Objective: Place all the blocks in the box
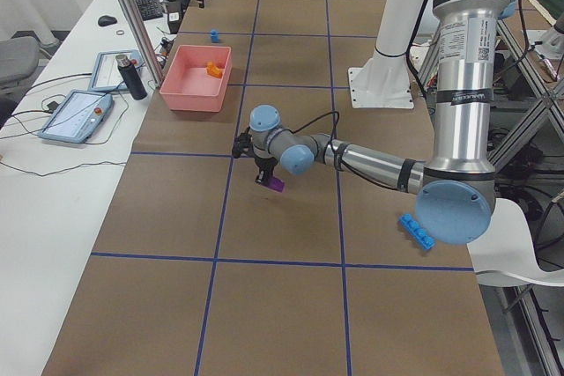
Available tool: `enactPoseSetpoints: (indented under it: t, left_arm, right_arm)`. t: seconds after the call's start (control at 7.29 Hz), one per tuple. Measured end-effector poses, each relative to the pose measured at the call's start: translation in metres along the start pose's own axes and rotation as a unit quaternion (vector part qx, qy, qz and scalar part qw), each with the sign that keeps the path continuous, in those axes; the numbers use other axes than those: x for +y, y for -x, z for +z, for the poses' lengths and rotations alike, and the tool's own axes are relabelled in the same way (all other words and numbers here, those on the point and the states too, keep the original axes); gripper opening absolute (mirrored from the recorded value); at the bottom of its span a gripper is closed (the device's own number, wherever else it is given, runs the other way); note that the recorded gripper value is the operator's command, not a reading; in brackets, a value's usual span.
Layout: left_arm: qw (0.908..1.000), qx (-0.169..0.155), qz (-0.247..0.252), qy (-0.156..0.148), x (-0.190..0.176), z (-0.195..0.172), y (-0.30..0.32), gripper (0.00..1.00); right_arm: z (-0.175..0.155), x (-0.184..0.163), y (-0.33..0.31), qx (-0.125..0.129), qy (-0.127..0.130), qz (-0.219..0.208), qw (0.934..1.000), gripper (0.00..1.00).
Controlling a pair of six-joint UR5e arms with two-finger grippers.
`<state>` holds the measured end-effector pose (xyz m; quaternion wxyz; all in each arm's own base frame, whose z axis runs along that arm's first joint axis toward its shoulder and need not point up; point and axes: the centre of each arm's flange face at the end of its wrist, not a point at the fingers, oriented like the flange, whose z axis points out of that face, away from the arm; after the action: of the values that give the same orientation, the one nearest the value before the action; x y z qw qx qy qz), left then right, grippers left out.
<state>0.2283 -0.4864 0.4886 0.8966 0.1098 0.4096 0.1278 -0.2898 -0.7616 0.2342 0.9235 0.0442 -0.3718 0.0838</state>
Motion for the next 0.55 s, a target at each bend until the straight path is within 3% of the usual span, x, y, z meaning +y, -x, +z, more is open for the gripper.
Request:
enactPoseSetpoints:
  t: [0.14, 0.55]
  left_arm:
    - [0.9998, 0.001, -0.004, -0.02, -0.055, -0.028, -0.032, 0.0]
    - [0.9968, 0.007, -0.07, -0.038, -0.229, -0.087, -0.156, 0.0]
  right_arm:
    - [0.005, -0.007, -0.028, 0.009, 0.0, -0.013, 0.9999, 1.0]
    - [0.029, -0.013, -0.088, 0.024, 0.007, -0.039, 0.9989, 1.0]
